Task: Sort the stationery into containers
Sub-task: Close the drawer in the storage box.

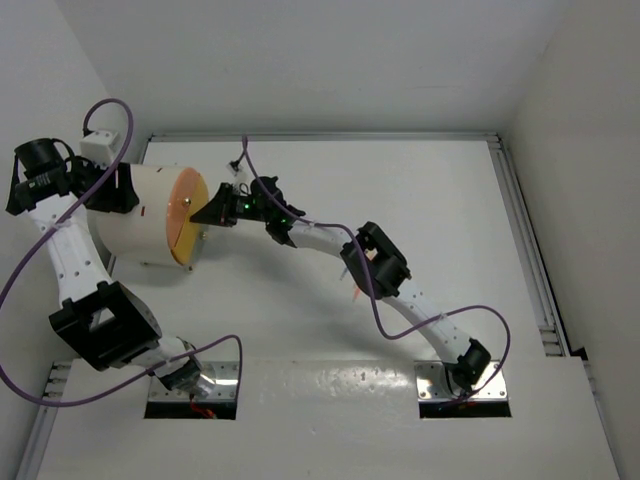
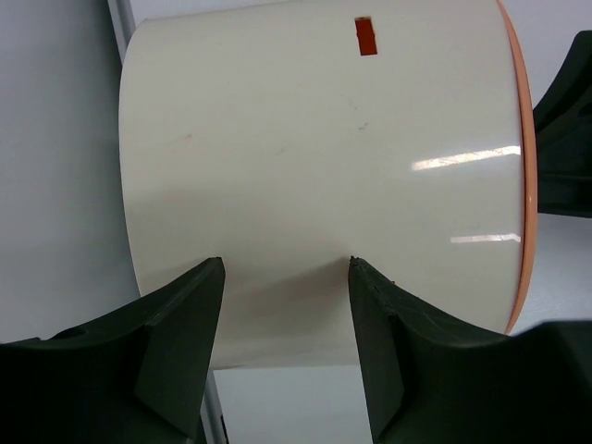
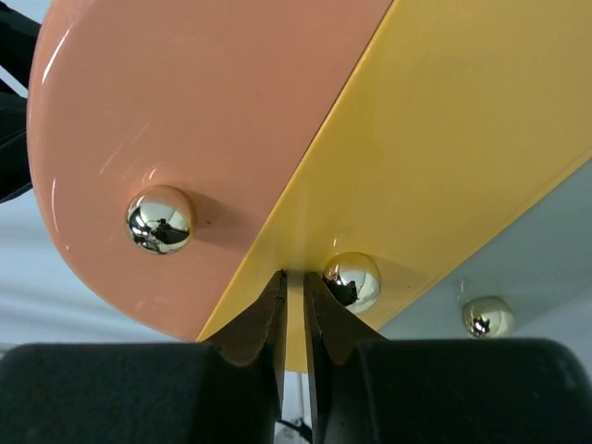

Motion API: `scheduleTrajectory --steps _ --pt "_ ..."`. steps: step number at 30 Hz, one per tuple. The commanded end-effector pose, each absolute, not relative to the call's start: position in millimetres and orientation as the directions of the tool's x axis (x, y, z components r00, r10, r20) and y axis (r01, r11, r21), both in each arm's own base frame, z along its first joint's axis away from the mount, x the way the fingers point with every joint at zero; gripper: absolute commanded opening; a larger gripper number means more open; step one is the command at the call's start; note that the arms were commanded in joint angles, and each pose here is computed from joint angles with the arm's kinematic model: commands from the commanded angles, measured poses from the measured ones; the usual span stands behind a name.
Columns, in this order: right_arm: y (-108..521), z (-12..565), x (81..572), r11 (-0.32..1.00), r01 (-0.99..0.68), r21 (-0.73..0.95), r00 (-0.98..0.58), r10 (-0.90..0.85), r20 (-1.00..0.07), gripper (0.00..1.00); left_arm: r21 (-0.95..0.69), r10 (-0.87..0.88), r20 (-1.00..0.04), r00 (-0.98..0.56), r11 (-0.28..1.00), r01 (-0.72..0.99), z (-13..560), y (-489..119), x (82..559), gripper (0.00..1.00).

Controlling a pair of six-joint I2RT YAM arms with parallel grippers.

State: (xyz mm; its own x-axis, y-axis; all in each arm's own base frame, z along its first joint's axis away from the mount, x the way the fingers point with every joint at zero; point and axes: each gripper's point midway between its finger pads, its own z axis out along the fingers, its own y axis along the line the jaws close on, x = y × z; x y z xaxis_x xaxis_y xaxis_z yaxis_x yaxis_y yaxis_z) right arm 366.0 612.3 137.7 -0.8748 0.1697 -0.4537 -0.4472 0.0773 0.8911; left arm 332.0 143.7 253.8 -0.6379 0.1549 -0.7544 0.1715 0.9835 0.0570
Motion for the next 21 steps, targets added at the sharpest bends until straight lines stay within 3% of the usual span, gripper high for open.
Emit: scheduleTrajectory --steps 1,11,17,21 --pt "622.7 142.2 371.2 0.078 -0.543 0.836 -0.807 0.224 -0.546 0.13 -0.122 0.083 -0.585 -0.807 0.974 0.189 188.7 121.6 301.7 0.62" --pt "602.8 159.7 365.4 0.057 -0.583 0.81 -0.789 0.196 -0.582 0.3 -0.129 0.094 -0.622 -0.777 0.967 0.22 204.9 116.9 307.9 0.62" --pt "565.3 207.0 365.4 0.031 -0.581 0.813 -0.795 0.193 -0.575 0.32 -0.153 0.096 -0.717 -0.69 0.945 0.289 253.7 102.5 324.4 0.63" --pt "551.6 231.8 372.4 0.018 -0.558 0.83 -0.809 0.212 -0.548 0.33 -0.162 0.1 -0.716 -0.691 0.939 0.304 256.0 96.2 327.9 0.63"
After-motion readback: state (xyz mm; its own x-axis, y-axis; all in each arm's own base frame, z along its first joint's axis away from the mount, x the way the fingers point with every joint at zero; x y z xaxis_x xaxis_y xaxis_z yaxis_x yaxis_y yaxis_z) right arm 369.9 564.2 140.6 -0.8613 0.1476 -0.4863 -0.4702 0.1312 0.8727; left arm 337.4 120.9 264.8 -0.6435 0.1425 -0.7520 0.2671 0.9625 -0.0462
